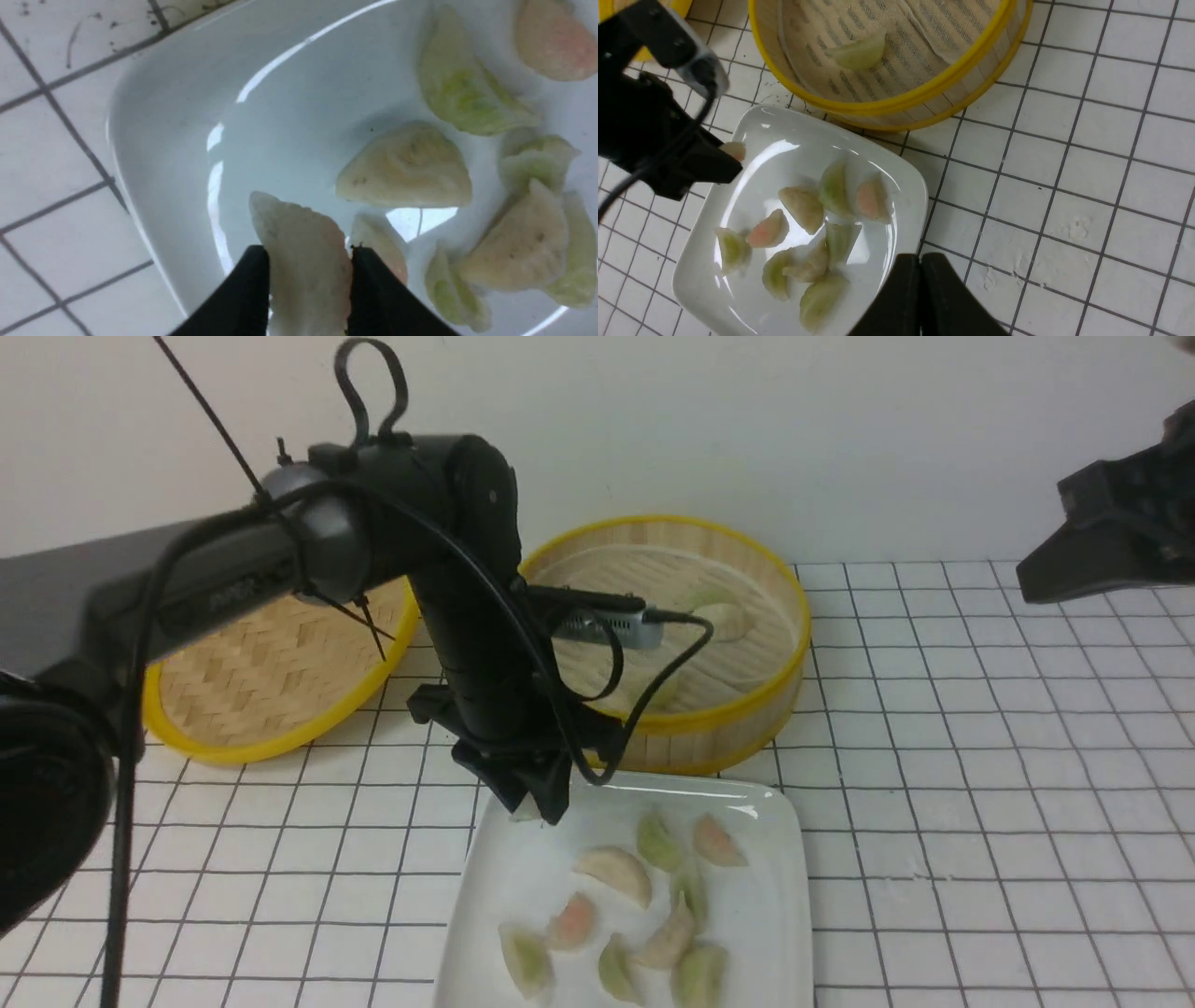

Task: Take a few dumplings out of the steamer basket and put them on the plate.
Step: Use the left arm to put the dumpling into the plate, then use the right arm to grab a dumpling from inside the steamer

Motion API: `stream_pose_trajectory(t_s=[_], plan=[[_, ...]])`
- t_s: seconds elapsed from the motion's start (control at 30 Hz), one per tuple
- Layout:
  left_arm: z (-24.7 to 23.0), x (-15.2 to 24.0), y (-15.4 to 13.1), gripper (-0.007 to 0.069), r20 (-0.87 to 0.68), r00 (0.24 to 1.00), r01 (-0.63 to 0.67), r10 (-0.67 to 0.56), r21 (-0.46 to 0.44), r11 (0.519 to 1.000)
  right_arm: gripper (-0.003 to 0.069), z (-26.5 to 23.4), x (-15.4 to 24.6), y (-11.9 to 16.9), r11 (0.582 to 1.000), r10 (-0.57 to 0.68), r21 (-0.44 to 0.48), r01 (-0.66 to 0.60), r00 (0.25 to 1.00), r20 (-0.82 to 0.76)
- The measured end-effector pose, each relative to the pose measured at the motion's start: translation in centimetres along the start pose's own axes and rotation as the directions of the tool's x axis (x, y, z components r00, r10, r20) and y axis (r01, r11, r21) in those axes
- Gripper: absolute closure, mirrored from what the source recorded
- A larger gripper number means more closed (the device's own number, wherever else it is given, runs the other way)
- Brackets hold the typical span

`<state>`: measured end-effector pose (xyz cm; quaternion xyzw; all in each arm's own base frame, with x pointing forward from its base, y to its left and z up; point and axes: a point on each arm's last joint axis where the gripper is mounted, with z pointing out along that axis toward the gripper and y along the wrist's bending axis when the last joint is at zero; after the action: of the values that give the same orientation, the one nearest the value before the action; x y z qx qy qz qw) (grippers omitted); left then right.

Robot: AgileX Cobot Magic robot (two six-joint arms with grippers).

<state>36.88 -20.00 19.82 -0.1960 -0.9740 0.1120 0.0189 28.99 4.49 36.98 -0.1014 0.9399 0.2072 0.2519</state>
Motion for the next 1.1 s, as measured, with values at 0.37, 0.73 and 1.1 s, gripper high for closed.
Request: stream_pose_trajectory(t_s=[0.37, 0.73, 1.1], plan=[[1.9, -0.5, -0.1, 0.0170, -0.037, 0.999, -0.023, 0.022, -0.034, 0.999, 0.0667, 2.9, -1.9, -0.5, 0.984, -0.137, -0.104, 0.147, 0.986, 0.100], [-10.5, 5.1, -1.5, 0.0616, 0.230, 0.968, -0.076, 0.100, -0.113, 0.991, 0.0578, 13.9, -7.2, 1.0, 0.952, -0.270, -0.133, 0.276, 0.961, 0.060], [-16.6, 15.9, -1.8, 0.0631, 0.368, 0.924, -0.048, 0.101, -0.151, 0.987, 0.0312, 24.8, -8.4, 4.0, 0.884, -0.458, -0.135, 0.448, 0.888, -0.047]])
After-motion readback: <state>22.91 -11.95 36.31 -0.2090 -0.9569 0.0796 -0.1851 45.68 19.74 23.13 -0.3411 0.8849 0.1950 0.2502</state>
